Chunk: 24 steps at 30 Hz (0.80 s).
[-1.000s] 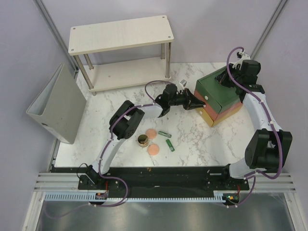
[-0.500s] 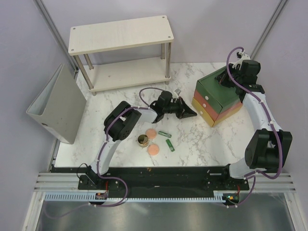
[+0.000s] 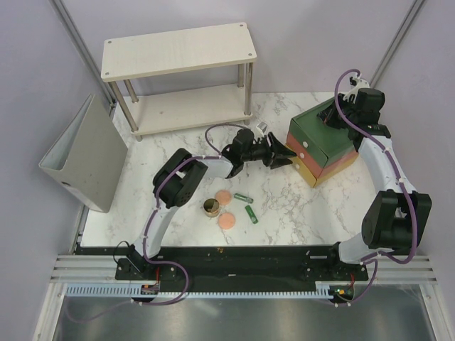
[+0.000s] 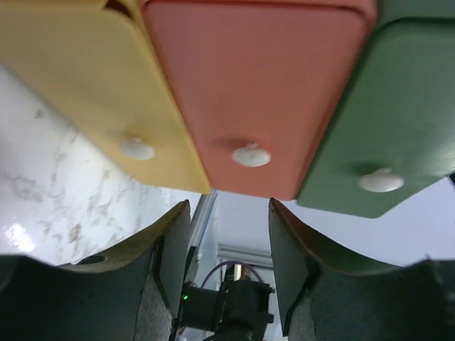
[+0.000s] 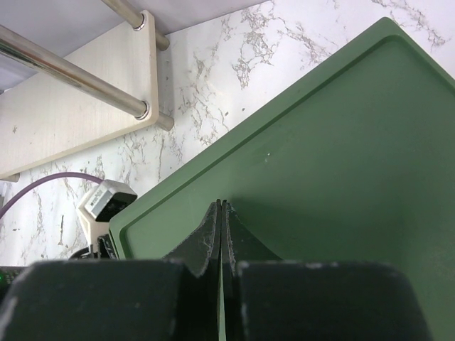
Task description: Organize the makeup
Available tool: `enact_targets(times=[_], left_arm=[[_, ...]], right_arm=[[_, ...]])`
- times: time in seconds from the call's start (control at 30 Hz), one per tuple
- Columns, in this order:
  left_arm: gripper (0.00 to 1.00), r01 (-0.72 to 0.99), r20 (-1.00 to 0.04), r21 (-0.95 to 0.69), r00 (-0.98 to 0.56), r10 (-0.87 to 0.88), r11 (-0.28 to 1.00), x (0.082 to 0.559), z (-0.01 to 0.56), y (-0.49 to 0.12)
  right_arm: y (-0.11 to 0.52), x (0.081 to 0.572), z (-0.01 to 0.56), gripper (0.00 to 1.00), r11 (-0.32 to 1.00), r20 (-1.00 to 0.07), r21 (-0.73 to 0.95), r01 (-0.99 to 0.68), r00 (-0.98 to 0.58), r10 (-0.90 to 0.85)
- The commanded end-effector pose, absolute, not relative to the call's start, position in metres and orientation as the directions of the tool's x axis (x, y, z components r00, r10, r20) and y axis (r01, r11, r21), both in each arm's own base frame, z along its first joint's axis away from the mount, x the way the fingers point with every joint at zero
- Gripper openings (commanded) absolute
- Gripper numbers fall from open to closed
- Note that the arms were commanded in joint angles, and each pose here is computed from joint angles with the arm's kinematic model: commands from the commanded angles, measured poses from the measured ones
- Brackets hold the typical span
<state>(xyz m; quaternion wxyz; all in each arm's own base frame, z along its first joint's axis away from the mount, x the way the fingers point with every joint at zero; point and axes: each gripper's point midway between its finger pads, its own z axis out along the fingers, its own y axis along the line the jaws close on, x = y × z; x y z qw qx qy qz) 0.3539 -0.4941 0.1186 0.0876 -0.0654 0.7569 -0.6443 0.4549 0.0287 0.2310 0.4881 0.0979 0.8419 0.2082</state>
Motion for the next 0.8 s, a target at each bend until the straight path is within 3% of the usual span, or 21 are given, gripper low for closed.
enact_targets(times=[0.0,0.77], left_arm=[[0.55,0.02,-0.025,-1.0,-0.957,-0.29,0.021,0.371,0.156,-0.507],[0.44,-0.01,0.002,-1.0,-0.951,-0.309,0.025,0.373,0.145,-0.533]], right_arm=[[0.034,0.384,0.111,0.0,0.897,-0.456,0.412,0.16,-0.816,0.354],[0.033,0.383,0.111,0.0,0.899,-0.459,0.408,0.159,-0.815,0.353]])
